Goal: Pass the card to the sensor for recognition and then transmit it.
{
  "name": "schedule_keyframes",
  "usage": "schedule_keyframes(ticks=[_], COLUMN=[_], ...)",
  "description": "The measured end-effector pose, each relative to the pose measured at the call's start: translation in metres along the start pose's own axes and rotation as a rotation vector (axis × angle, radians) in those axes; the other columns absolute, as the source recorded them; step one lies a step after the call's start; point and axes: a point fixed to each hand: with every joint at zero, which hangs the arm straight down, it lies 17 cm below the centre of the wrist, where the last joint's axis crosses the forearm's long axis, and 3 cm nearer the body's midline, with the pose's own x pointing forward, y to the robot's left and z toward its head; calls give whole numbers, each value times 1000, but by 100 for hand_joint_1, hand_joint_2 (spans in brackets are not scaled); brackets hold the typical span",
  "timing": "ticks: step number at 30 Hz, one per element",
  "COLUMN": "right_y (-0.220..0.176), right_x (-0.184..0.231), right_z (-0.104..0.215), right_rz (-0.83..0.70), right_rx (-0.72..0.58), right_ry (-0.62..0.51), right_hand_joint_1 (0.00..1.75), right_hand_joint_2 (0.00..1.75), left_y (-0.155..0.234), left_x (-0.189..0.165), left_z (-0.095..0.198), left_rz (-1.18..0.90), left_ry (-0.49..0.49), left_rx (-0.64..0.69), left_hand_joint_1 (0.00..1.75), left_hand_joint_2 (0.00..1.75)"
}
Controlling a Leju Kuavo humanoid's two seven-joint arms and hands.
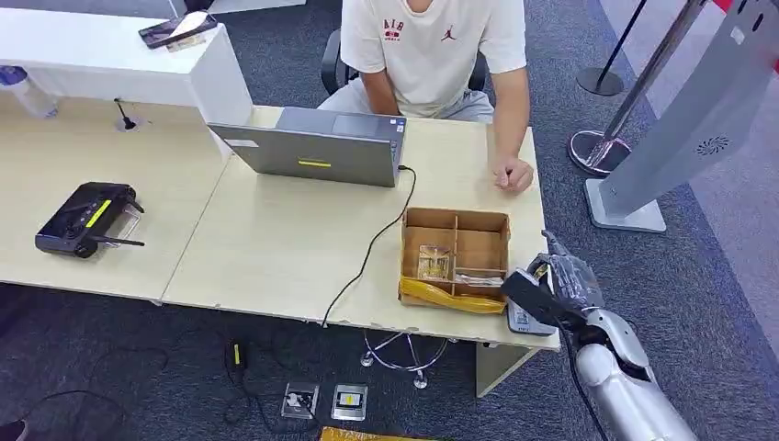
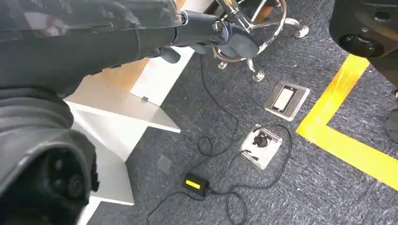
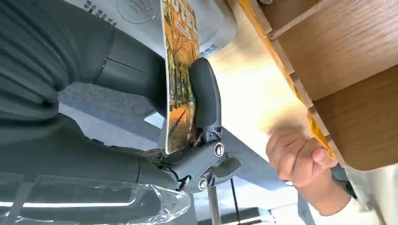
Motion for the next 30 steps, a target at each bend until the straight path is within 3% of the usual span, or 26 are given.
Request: schedule_keyframes(ticks=[30], right_y=[14], right_x=[-17], right_z=[9], right_rz=[79], right_rx=[51], right_ry=[36], right_hand_joint_1=[175], right_hand_joint_2=[175], left_y=[-1], left_x=[1], left_z=[0], left_rz=[-5], left_ry=[-3], left_rx=[-6], left_hand_joint_1=[0], left_hand_joint_2=[0])
